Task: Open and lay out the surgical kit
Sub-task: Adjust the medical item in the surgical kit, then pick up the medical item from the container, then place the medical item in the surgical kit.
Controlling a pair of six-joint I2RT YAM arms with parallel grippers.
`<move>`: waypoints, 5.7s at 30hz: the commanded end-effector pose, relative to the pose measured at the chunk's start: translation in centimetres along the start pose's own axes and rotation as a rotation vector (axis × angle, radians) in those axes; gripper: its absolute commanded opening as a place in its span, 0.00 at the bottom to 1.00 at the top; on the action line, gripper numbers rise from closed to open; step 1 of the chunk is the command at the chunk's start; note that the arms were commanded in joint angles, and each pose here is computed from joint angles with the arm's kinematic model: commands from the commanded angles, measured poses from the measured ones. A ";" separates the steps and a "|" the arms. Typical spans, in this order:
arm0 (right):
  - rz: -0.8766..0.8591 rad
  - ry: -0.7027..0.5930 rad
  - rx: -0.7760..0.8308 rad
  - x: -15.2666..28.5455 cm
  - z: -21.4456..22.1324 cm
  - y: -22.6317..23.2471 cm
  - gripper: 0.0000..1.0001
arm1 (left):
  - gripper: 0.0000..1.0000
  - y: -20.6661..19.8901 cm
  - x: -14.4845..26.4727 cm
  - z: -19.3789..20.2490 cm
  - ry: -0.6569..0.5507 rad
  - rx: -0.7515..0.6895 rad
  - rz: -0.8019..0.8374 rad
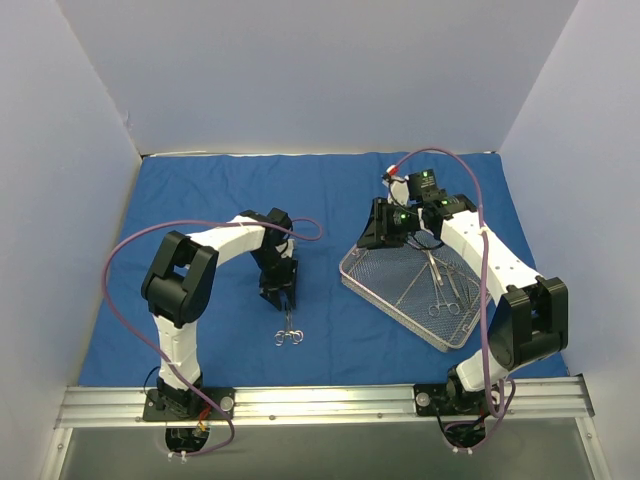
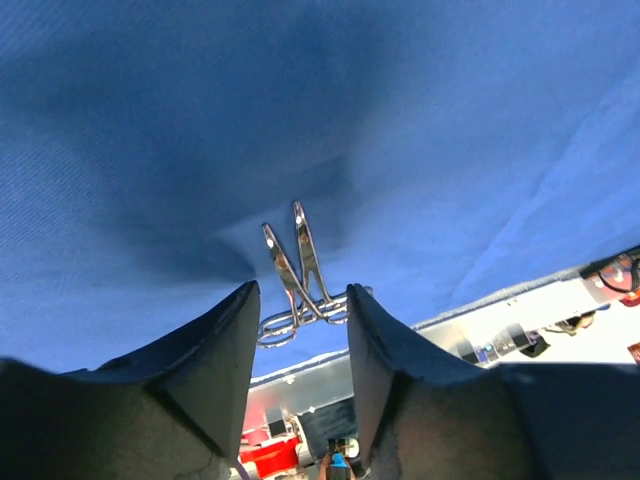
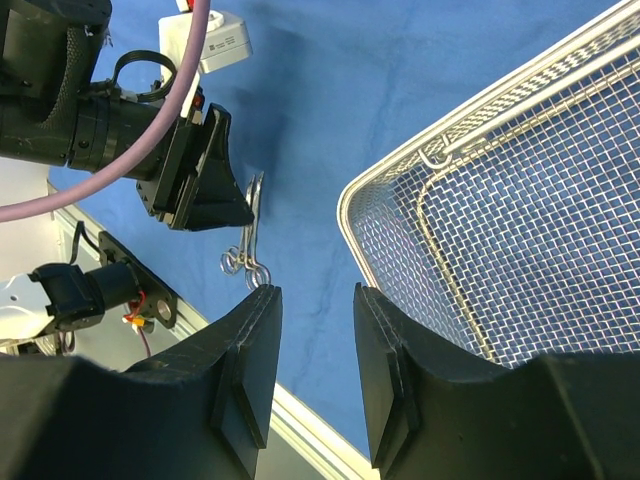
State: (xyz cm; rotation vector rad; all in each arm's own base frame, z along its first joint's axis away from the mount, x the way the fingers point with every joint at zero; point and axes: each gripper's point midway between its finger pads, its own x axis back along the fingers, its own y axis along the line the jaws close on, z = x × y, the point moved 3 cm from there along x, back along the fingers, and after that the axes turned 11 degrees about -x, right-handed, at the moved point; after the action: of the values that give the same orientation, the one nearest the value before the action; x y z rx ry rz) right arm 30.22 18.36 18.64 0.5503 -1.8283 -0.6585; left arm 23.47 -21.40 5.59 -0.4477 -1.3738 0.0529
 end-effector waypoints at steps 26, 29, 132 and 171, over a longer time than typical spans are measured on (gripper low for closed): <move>0.016 -0.018 0.024 1.4 0.7 -0.4 0.35 | 0.26 -0.6 -0.7 -1.8 -0.060 -0.008 -0.111; 0.016 -0.016 0.023 1.2 0.6 -0.4 0.35 | 0.27 -0.6 -0.4 -2.0 -0.066 -0.008 -0.108; 0.385 0.063 -0.086 -18.7 9.0 12.5 0.00 | 0.79 10.2 24.8 -2.6 -0.812 0.225 -0.099; 0.435 0.192 -0.140 -22.7 16.5 13.8 0.00 | 0.80 10.3 24.0 -2.0 -0.815 0.238 -0.086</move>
State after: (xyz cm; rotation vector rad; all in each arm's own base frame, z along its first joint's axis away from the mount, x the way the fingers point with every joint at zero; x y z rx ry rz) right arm 21.92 46.36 6.54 0.1206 -1.6442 -0.4124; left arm 32.45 -5.74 23.35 -0.1554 -2.1117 0.3471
